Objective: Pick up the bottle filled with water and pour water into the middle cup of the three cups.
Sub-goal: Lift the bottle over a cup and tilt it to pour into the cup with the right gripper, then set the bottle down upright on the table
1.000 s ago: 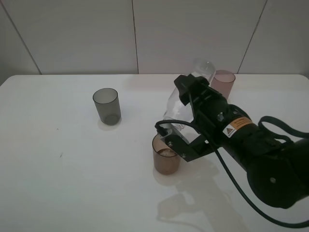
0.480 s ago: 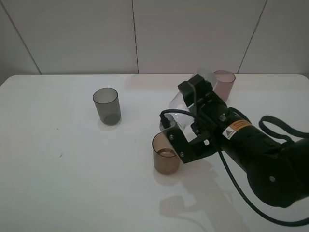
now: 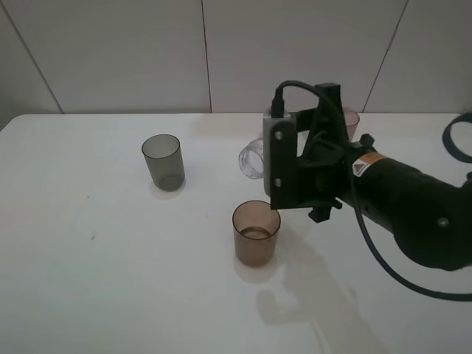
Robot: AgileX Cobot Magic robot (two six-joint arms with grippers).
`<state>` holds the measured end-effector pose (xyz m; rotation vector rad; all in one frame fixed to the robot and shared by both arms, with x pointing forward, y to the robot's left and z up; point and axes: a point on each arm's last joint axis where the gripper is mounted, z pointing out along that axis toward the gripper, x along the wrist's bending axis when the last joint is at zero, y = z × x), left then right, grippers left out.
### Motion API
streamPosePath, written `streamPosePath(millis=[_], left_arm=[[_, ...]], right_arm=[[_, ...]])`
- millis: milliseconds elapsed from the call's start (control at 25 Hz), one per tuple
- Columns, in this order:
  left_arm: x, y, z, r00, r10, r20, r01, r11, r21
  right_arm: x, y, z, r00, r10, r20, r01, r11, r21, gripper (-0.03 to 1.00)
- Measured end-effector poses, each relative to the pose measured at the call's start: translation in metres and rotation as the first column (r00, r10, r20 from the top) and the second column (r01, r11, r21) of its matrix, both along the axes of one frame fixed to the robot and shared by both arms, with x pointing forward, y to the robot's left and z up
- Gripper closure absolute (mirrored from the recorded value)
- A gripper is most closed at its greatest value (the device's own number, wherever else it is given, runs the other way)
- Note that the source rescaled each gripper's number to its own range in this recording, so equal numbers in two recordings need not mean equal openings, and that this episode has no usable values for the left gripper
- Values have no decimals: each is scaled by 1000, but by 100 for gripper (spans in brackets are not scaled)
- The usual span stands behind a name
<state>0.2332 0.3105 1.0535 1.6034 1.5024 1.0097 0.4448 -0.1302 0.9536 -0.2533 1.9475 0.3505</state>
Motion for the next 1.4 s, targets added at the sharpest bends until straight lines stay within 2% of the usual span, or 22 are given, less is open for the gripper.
streamPosePath(millis=[240, 360, 440, 640, 800, 920, 1000, 1120, 1400], left_arm=[[0, 0, 0, 1000, 0, 0, 0, 1000, 0], [0, 0, 0, 1000, 0, 0, 0, 1000, 0], [0, 0, 0, 1000, 0, 0, 0, 1000, 0], [0, 0, 0, 1000, 0, 0, 0, 1000, 0], [0, 0, 0, 1000, 0, 0, 0, 1000, 0], [0, 0, 0, 1000, 0, 0, 0, 1000, 0], [0, 0, 0, 1000, 0, 0, 0, 1000, 0], [0, 0, 0, 1000, 0, 0, 0, 1000, 0], [0, 0, 0, 1000, 0, 0, 0, 1000, 0]], right_arm=[[10, -18, 7, 979, -107, -172, 142, 969, 201, 96], [15, -27, 6, 956, -149, -254, 222, 930, 293, 96], [19, -34, 5, 932, -177, -317, 290, 889, 355, 96], [31, -56, 4, 862, -239, -446, 460, 737, 494, 96], [39, -71, 5, 806, -253, -536, 573, 559, 599, 96], [47, -77, -3, 760, -235, -605, 643, 408, 648, 96], [52, -77, -12, 743, -221, -632, 665, 343, 663, 96], [59, -76, -27, 738, -217, -639, 673, 310, 672, 96], [68, -75, -62, 737, -232, -635, 676, 289, 678, 96]])
